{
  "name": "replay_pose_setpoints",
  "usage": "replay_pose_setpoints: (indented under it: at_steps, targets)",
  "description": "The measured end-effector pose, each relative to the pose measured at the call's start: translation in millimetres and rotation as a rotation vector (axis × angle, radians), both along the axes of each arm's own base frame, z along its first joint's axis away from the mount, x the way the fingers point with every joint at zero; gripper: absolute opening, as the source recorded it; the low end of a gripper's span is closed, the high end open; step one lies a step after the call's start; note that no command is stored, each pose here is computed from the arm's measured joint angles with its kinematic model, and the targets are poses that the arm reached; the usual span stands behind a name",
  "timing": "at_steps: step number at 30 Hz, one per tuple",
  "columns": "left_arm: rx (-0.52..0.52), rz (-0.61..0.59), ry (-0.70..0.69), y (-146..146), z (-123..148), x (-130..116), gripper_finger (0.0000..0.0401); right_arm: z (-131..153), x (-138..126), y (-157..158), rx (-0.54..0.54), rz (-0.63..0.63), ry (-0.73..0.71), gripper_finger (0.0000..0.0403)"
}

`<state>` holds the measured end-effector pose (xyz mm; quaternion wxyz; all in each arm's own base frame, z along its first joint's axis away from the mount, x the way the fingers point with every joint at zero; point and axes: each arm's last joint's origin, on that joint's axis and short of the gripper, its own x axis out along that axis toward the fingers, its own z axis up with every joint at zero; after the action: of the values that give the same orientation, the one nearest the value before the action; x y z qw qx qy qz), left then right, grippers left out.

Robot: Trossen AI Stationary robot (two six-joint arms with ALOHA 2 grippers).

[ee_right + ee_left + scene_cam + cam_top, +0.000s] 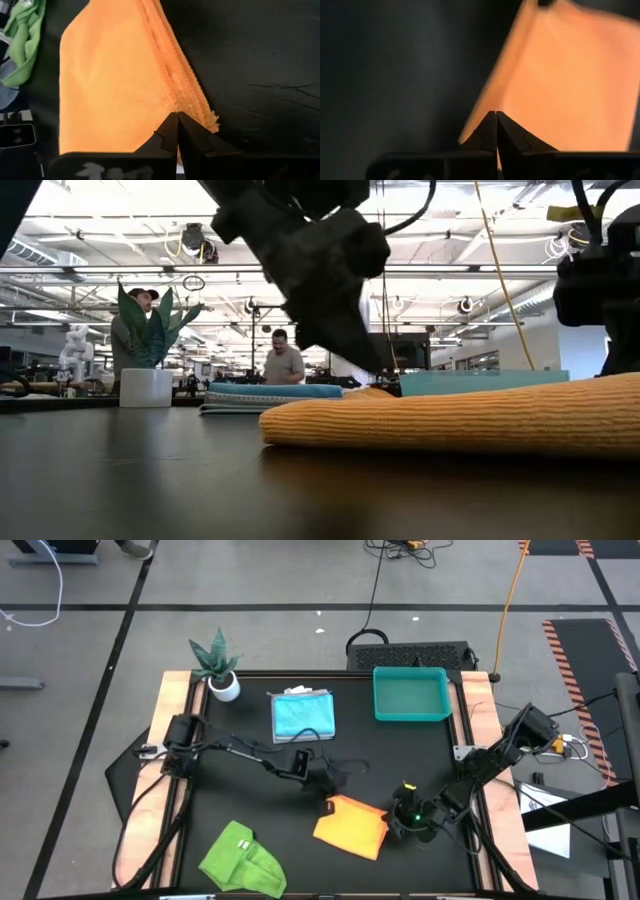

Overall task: Fold microfiber towels
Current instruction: Fold the yellow microfiber towel

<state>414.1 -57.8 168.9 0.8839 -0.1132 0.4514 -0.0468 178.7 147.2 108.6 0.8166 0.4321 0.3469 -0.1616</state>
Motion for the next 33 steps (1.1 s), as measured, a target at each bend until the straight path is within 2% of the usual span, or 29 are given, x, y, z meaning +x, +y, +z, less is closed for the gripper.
replay_pose_setpoints:
  at_steps: [8, 11, 17, 26, 33]
  targets:
    - [-0.003, 0.038, -0.016, 13, -5, 5, 0.0001, -1, 3, -6, -0.070, 0.005, 0.001, 0.0000]
    - [-0.049, -0.027, -0.050, 4, 1, 6, 0.0001, 3, 3, -7, -0.102, 0.017, -0.024, 0.0000]
    - [-0.011, -0.120, -0.039, -20, -5, 2, 0.0001, 17, 2, -9, -0.118, 0.025, -0.092, 0.0000]
    - [0.030, -0.067, 0.029, -4, -19, 3, 0.0000, 11, 5, -5, -0.063, 0.101, -0.042, 0.0000]
    - [0.077, 0.000, 0.071, 4, -27, 2, 0.0000, 4, 1, -11, -0.086, 0.083, 0.048, 0.0000]
